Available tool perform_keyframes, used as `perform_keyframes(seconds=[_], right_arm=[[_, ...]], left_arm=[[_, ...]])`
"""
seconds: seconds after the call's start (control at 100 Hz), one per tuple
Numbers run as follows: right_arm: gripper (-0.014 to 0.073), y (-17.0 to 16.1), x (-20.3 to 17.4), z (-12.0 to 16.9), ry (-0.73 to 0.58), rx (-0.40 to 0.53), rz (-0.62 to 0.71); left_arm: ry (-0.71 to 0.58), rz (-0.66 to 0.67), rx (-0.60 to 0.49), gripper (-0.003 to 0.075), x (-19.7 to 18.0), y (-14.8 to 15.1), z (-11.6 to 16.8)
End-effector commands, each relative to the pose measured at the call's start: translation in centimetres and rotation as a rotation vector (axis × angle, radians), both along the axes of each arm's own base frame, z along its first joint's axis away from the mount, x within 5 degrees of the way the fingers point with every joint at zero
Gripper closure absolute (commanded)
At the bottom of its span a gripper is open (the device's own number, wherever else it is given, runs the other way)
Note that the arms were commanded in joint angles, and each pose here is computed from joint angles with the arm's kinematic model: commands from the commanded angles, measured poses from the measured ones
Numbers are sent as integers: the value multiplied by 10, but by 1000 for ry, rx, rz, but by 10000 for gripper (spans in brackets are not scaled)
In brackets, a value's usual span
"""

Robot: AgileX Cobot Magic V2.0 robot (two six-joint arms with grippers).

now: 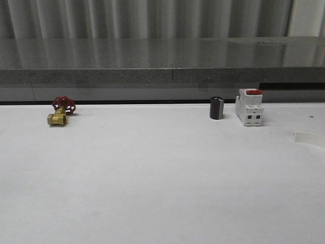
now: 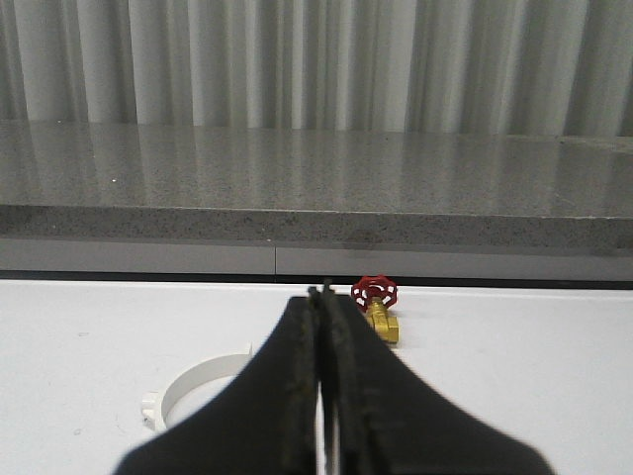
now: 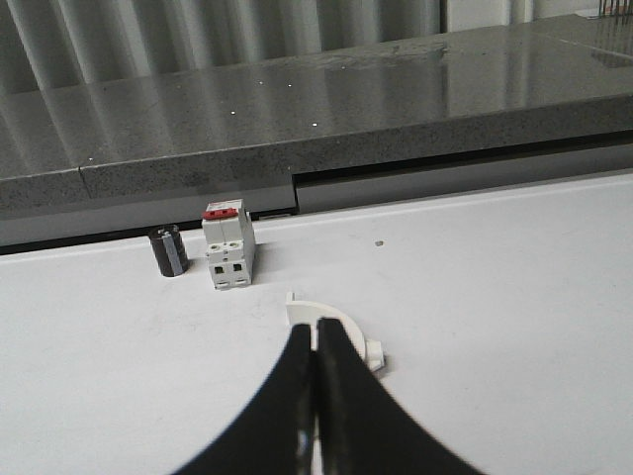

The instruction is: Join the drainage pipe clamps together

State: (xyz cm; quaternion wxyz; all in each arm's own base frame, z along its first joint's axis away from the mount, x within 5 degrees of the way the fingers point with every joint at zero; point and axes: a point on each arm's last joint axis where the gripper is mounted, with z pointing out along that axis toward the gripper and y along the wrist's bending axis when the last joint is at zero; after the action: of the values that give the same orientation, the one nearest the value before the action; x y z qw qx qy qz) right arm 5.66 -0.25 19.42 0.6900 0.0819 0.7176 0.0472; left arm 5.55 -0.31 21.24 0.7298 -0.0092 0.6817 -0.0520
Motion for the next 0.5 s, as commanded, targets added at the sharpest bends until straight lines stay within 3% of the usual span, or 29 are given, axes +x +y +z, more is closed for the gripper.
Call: perform_keyframes(seconds=[0.0, 0.28, 0.49], right_arm=[[713, 0, -2, 13, -109, -17, -7], [713, 0, -2, 13, -109, -17, -7], [713, 0, -2, 13, -109, -17, -5]], left_arm=[[-74, -5, -5, 740, -1, 0, -3], [-66, -3, -5, 740, -2, 0, -1], [-56, -2, -67, 740, -7, 1, 39]])
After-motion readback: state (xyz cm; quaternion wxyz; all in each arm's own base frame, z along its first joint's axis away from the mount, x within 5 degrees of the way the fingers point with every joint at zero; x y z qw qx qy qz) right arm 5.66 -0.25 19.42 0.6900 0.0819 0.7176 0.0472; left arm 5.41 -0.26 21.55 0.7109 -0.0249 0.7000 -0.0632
